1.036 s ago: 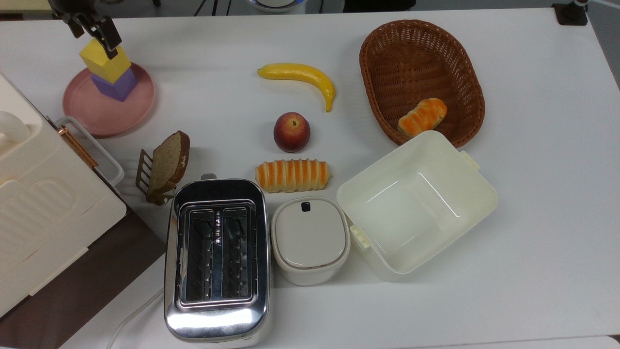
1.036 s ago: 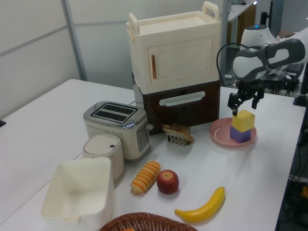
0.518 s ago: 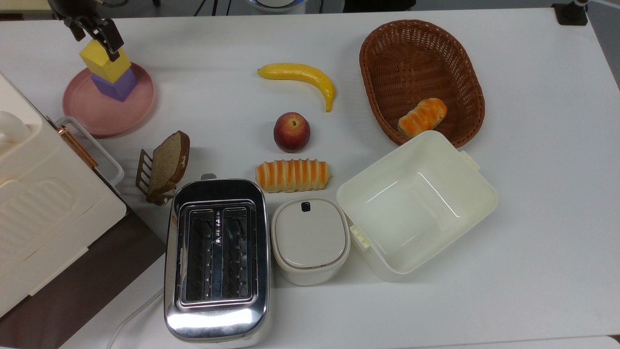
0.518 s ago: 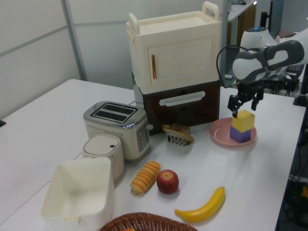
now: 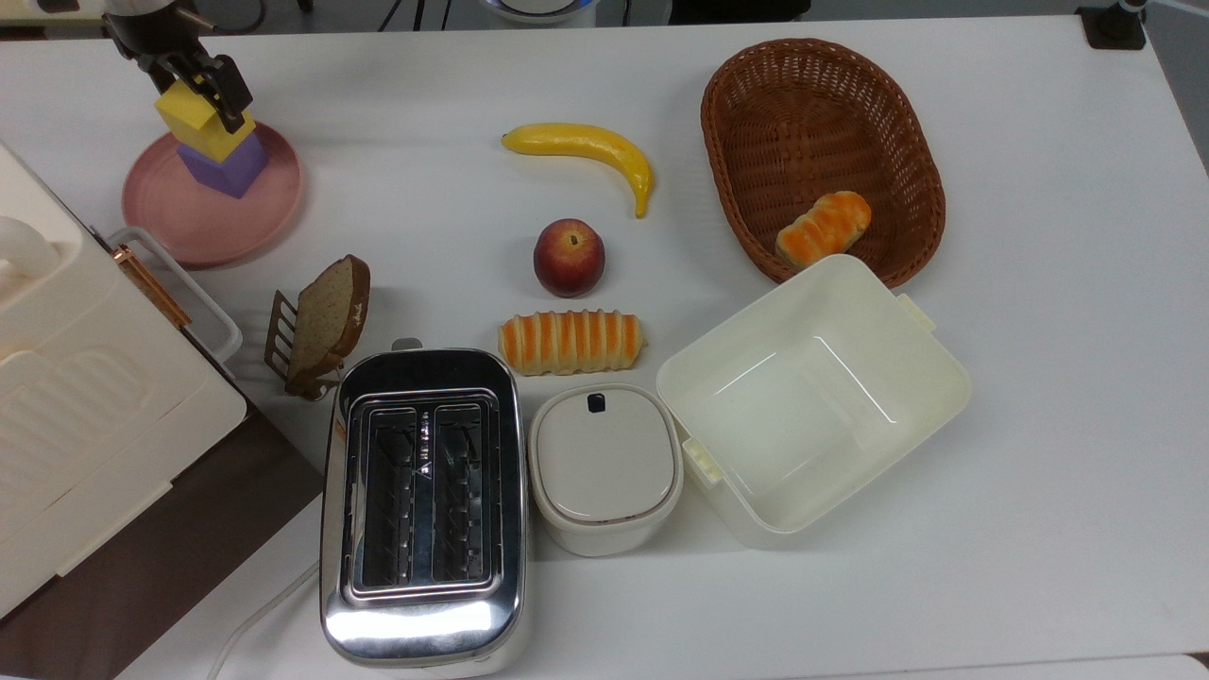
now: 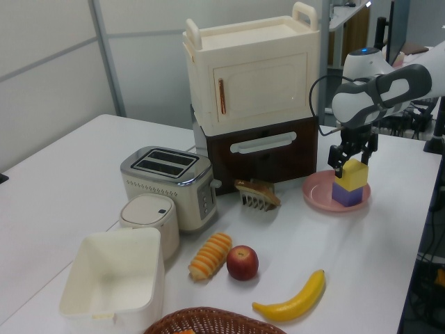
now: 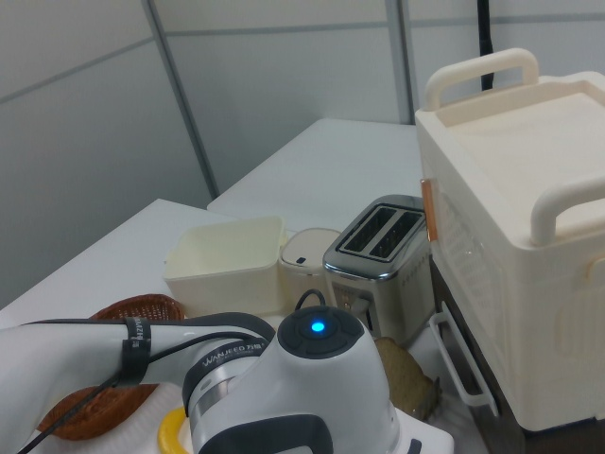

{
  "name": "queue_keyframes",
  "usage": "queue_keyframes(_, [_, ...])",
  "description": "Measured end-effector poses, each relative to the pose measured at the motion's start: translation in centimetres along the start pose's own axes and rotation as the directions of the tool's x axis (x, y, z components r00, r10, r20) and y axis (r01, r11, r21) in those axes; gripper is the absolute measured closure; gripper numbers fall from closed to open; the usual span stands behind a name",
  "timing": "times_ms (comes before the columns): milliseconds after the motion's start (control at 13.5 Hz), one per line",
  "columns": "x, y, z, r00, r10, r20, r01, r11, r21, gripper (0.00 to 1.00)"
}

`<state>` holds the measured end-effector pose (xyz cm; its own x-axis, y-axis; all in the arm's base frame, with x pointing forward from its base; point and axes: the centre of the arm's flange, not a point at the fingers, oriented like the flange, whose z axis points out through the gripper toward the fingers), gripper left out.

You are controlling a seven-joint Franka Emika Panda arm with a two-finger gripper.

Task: Put the yellow cube on the table
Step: 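Lift the yellow cube off the purple cube and carry it beside the plate, then lower the yellow cube onto the table and open the gripper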

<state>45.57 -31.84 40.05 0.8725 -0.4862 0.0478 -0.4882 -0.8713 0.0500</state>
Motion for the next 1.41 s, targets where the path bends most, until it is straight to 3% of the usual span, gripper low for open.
queue_keyframes(148, [0.0,0.0,0.0,0.999,-0.033,-0.001,0.033,0.999,0.0,0.37])
queue_keyframes(518, [0.2,-0.5,-0.4,0.998,-0.053,-0.019,0.053,0.999,-0.001,0.38])
queue_keyframes(888, [0.1,-9.5,-4.2,0.989,-0.118,-0.093,0.12,0.993,0.015,0.41])
queue_keyframes(1405, [-1.5,-22.3,-4.9,0.967,-0.227,-0.114,0.232,0.972,0.033,0.41])
